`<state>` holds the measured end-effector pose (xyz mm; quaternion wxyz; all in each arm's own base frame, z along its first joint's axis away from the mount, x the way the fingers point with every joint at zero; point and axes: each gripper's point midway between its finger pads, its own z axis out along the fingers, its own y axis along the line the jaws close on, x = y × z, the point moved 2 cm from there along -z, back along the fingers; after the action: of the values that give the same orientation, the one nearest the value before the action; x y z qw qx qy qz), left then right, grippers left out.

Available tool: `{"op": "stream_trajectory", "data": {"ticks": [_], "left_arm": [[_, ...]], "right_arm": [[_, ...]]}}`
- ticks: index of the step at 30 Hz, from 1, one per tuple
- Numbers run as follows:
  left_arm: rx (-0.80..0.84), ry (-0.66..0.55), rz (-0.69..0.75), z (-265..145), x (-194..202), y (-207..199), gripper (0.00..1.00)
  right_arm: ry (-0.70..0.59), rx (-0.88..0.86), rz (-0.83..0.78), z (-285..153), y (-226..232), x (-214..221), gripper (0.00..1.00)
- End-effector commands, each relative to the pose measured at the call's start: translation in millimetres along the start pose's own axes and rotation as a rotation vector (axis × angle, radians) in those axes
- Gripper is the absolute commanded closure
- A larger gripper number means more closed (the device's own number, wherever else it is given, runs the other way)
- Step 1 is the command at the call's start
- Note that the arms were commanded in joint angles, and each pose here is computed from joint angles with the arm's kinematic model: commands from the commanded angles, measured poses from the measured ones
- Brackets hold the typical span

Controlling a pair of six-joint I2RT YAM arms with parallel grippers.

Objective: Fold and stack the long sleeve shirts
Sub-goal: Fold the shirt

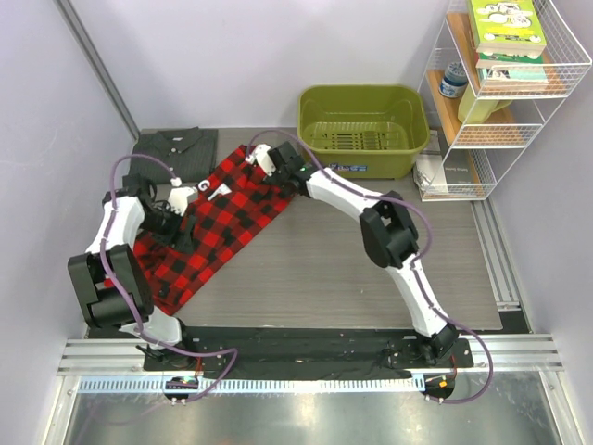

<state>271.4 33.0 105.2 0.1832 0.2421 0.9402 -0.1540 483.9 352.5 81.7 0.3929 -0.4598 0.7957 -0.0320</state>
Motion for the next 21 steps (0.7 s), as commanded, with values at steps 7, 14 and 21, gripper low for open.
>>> {"op": "stream_trajectory", "data": {"ticks": [7,14,21], "left_arm": [[0.005,0.183,0.222,15.4,35.2,3.0,0.4],[0.017,0.328,0.232,36.2,60.7,-3.0,0.43],[0.023,0.295,0.166,34.3,53.0,-8.4,0.42]], "right_arm": [[0.061,-0.271,0.223,-72.0,63.2,11.4,0.93],[0.064,-0.25,0.261,-41.0,48.6,17.3,0.94],[0.027,-0.204,0.258,-4.4,41.6,12.2,0.96]]}}
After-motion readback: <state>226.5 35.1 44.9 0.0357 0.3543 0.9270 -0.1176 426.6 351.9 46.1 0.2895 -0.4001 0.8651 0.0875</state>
